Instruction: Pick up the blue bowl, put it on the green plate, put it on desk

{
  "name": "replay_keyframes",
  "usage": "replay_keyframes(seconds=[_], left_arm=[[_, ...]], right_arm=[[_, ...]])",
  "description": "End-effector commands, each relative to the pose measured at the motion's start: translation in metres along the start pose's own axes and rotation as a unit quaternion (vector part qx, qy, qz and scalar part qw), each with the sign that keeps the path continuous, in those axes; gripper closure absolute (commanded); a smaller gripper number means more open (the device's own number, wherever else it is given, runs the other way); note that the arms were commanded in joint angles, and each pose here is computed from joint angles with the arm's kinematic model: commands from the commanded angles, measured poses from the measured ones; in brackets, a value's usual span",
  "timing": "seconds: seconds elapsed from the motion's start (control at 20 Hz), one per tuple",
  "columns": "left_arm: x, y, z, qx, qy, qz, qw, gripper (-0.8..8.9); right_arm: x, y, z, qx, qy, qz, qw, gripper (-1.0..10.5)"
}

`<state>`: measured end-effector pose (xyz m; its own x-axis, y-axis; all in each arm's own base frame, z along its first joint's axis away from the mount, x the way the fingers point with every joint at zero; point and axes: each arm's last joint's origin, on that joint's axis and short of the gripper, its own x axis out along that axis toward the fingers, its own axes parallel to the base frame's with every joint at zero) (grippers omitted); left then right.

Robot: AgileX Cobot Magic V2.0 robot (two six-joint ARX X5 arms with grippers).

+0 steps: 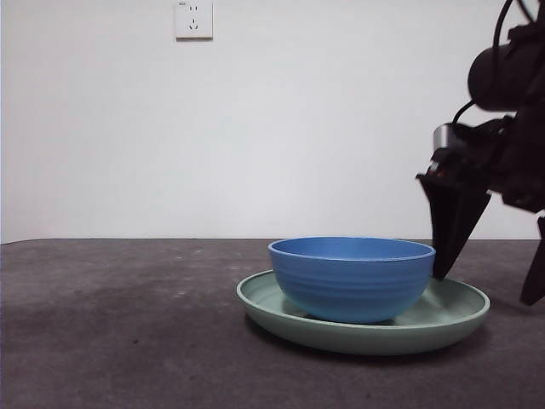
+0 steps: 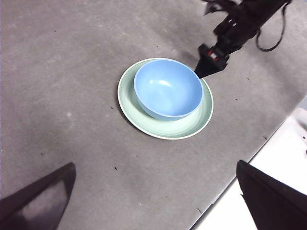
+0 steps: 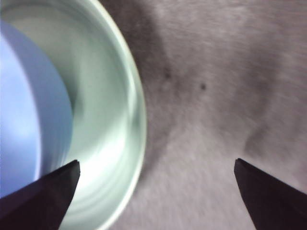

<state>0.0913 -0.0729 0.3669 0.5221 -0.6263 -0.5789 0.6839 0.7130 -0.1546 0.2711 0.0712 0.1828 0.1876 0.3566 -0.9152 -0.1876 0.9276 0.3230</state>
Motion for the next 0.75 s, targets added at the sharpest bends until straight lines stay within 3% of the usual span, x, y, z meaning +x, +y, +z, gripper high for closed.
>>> replay_keyframes(seconds=[0.05,0.6,0.75], left_arm=[[-0.001,-0.001,0.003,0.002,-0.005,-0.001,1.0,1.88],[-0.001,-0.001,0.003,0.001,-0.004,-0.001,1.0,1.88],[-0.001,-0.001,0.003,0.001,-0.005,-0.001,1.0,1.88]], right_arm=[[0.01,0.003,0.006,-0.005,0.001,0.003,1.0,5.3],[0.026,0.004,0.012,-0.017,-0.008,0.008,1.0,8.1],[0.029,0.003,0.013,-0.016,-0.004,0.008,1.0,8.1]])
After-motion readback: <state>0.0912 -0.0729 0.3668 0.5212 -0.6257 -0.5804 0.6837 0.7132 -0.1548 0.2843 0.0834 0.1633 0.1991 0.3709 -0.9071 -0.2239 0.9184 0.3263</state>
